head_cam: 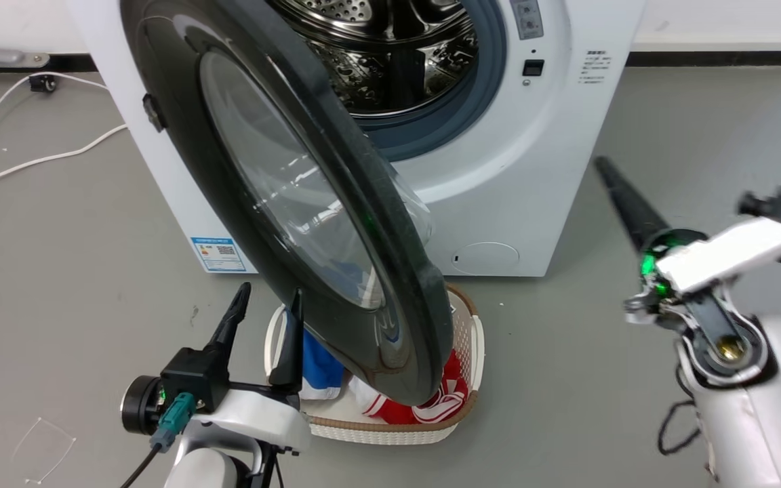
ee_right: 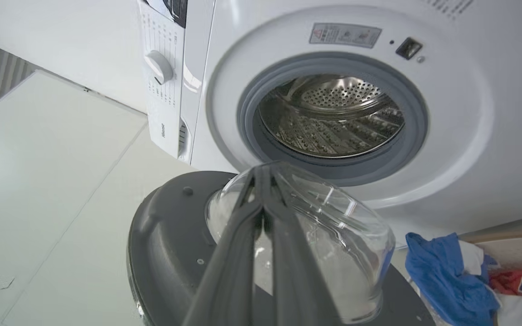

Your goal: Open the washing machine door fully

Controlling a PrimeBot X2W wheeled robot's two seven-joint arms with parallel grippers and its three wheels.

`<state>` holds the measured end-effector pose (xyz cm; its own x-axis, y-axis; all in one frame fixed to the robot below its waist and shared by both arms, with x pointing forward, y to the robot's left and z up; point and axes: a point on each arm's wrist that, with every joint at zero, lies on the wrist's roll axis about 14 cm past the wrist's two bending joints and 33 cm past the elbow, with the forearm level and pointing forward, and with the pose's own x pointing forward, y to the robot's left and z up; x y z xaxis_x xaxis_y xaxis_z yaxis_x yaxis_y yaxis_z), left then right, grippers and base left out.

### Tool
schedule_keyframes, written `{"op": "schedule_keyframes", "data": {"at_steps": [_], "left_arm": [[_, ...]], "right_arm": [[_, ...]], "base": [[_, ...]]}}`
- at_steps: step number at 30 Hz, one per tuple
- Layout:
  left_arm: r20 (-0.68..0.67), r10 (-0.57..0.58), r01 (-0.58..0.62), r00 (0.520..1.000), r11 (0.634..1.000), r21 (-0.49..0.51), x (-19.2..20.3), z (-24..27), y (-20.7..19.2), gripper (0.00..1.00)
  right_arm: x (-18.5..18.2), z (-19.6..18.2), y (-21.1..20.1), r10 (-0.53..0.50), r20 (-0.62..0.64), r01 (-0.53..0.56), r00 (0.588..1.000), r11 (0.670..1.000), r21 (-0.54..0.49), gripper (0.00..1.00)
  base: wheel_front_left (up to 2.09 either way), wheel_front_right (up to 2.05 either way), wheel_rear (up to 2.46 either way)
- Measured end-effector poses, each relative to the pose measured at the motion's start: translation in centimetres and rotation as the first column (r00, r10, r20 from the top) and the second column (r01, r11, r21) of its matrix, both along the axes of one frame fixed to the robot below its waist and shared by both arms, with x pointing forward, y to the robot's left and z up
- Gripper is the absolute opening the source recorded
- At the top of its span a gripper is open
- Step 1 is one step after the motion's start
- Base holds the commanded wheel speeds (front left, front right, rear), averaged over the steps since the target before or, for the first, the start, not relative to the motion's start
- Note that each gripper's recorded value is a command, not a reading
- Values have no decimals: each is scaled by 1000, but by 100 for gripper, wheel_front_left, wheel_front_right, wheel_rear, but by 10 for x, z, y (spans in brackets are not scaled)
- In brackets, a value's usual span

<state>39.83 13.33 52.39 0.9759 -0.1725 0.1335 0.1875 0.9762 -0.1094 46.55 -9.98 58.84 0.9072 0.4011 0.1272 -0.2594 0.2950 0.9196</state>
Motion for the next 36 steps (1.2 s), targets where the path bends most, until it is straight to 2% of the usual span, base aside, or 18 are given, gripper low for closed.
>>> {"op": "schedule_keyframes", "data": {"at_steps": [4,5,6,9,12,16,19,22,23,24,26,29,32,36], "left_arm": [[-4,-3,3,1000,1000,-1,3,-2,-1,100],[-5,-4,4,1000,1000,0,3,-2,-1,100],[-6,-4,4,1000,1000,0,3,-2,-1,100],[-5,-5,5,1000,1000,0,3,-2,-2,100],[-9,-6,6,1000,1000,1,2,-3,-2,100],[-18,-11,11,1000,1000,8,-3,-6,-4,100],[-10,-15,15,1000,1000,17,-4,-3,-5,100],[-6,-18,18,1000,1000,21,-5,-2,-5,100],[-4,-18,18,1000,1000,22,-6,-1,-5,100],[-4,-18,18,1000,1000,26,-7,-1,-5,100],[1,-20,20,1000,999,28,-8,0,-6,100],[-1,-21,21,1000,999,29,-12,-1,-6,100],[-1,-24,24,1000,999,32,-14,-1,-7,100],[-1,-26,26,1000,999,33,-16,-1,-8,100]], "right_arm": [[-13,5,-40,-182,82,185,980,982,-27,0],[-17,4,-48,-219,93,223,971,974,-37,4],[-27,-2,-60,-272,109,280,956,958,-65,100],[-41,-7,-74,-338,152,358,929,925,-131,100],[-53,-3,-94,-411,258,470,874,851,-235,100],[-68,5,-108,-416,413,572,810,717,-399,100],[-74,10,-105,-372,493,605,786,625,-494,100],[-79,5,-96,-303,524,597,796,535,-597,100],[-81,2,-93,-256,543,593,800,471,-653,100],[-84,0,-90,-229,545,586,806,435,-684,100],[-89,-11,-83,-198,526,559,827,400,-726,100],[-98,-33,-73,-181,468,500,865,394,-771,100],[-102,-49,-72,-179,422,458,888,392,-798,100],[-104,-63,-69,-185,382,425,905,408,-808,100]], "base": [[0,0,0],[0,0,0],[0,0,0],[0,0,0],[0,0,0],[0,0,0],[0,0,0],[0,0,0],[0,0,0],[0,0,0],[0,0,0],[0,0,0],[0,0,0],[0,0,0]]}}
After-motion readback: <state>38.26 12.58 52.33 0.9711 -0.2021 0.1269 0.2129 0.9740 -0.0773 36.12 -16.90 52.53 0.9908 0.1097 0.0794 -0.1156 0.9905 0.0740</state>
